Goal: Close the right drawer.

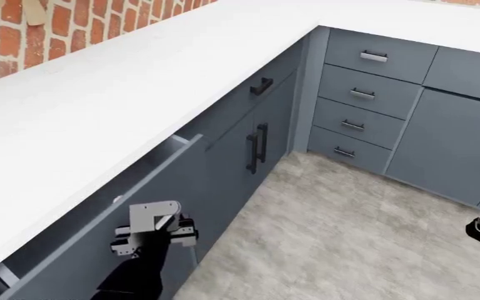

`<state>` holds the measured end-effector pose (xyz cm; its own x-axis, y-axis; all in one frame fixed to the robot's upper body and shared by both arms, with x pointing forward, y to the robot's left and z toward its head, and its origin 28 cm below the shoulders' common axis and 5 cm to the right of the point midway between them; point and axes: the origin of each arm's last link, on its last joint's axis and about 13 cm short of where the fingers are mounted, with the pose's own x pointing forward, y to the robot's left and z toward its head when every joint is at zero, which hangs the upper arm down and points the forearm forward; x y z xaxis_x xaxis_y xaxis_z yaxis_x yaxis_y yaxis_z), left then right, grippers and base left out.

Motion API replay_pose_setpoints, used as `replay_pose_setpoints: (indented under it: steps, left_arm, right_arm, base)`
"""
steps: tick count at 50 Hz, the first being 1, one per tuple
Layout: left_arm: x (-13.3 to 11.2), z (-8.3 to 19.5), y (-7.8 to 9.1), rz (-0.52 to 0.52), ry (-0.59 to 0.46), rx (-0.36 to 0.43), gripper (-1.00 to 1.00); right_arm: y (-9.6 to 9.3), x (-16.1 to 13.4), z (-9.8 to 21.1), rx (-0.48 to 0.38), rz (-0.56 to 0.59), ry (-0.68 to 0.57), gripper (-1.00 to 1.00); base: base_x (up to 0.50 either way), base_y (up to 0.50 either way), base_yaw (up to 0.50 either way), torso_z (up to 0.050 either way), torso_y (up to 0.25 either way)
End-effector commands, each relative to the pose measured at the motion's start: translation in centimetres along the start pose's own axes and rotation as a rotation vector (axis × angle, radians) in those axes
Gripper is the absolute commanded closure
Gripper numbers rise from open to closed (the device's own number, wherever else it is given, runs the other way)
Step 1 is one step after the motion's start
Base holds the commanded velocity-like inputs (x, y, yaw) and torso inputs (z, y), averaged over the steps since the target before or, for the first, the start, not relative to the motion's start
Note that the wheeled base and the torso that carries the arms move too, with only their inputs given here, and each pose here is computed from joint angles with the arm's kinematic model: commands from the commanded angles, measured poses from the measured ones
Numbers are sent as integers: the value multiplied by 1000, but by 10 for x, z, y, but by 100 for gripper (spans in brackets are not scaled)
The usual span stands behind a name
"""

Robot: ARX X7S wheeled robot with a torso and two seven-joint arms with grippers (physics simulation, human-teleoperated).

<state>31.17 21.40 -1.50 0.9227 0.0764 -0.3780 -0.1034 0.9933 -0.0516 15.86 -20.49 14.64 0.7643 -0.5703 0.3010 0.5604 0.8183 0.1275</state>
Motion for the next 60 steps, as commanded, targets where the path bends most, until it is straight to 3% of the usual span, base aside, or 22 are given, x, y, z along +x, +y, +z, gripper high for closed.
replay_pose_setpoints:
  steps: [1, 22, 60]
  left_arm:
    - [4, -6, 24, 138, 44, -18, -100]
    - [8, -7, 46, 307, 17, -73, -100]
    - [4, -16, 68, 475, 92, -39, -100]
  right_arm:
    - [0, 0, 0, 2, 0, -1, -100]
    - [1, 0, 0, 1, 2, 3, -100]
    - [2, -1, 2, 2, 4, -2, -100]
  base:
    - [0, 0, 0, 0, 0]
    - [0, 0, 0, 0, 0]
    - [0, 0, 0, 0, 0]
